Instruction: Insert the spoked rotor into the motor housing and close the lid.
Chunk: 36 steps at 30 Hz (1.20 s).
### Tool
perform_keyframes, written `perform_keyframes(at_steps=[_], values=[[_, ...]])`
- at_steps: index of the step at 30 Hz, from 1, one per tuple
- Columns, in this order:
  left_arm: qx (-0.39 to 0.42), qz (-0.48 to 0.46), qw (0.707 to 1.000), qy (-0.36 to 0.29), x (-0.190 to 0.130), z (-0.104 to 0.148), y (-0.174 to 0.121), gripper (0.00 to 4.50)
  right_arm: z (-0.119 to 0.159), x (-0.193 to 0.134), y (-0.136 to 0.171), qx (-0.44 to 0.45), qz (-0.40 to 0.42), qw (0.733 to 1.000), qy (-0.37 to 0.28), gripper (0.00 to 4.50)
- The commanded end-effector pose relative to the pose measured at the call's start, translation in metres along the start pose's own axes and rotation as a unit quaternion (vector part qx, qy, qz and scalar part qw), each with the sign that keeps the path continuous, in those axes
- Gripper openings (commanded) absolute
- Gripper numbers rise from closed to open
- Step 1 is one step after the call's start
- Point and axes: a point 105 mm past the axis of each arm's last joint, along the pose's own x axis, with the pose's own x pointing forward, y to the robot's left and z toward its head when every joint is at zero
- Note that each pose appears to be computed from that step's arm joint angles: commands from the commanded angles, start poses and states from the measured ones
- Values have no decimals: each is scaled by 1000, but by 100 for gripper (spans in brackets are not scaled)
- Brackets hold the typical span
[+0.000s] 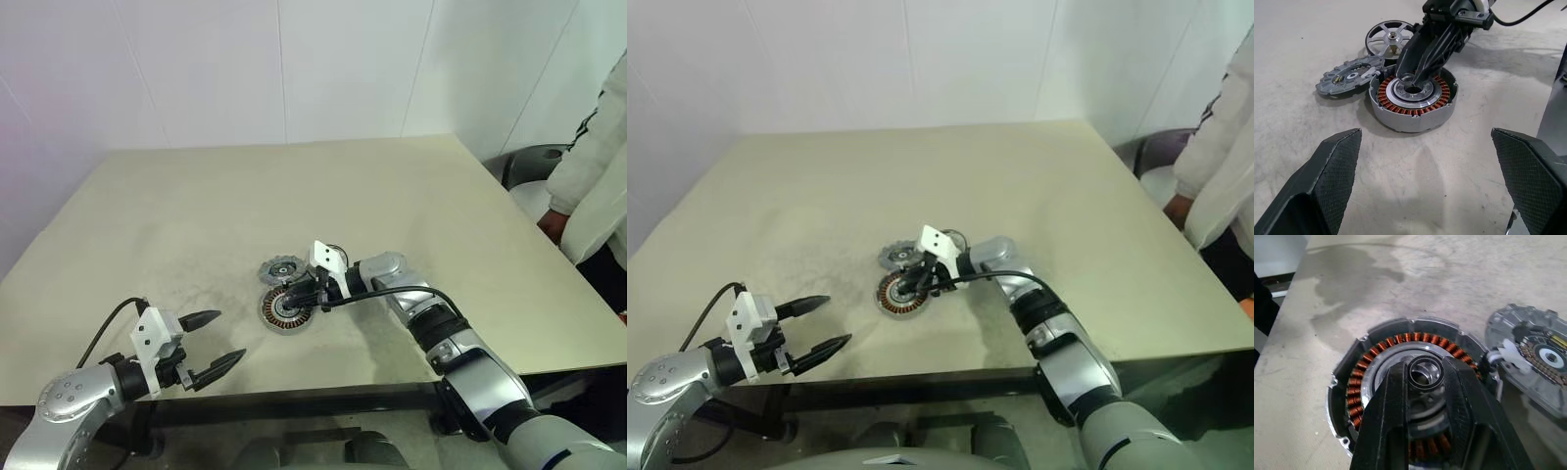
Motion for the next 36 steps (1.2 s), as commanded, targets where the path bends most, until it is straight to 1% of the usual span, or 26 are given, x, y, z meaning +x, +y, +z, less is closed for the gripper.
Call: perform_keyframes(at_steps=[1,9,11,13,15,20,25,27,30,36], values=[[20,1,1000,-13,-1,13,2,450,16,-3,-4,-21,-4,1000,-16,66],[24,4,1000,-12,-1,14,4,450,11,-4,-3,-18,-4,1000,-11,66],[22,2,1000,-11,-1,13,5,450,12,-4,-4,-18,-7,1000,-11,142],[15,-6,1000,-9,-2,12,4,450,12,-5,-4,-17,-7,1000,-12,202],[16,-4,1000,-8,-2,12,5,450,14,-6,-3,-20,-2,1000,-14,274],[17,4,1000,-6,-5,10,8,450,26,-10,-1,-29,2,999,-29,445],[19,21,1000,-4,-13,8,15,450,46,-11,2,-29,9,997,-65,448],[19,25,1000,-4,-15,8,17,450,49,-11,4,-28,14,997,-68,448],[23,30,999,-4,-18,9,20,450,49,-8,2,-29,5,997,-66,388],[26,34,999,-7,-20,9,22,450,45,-3,-11,-36,-34,997,-60,182]])
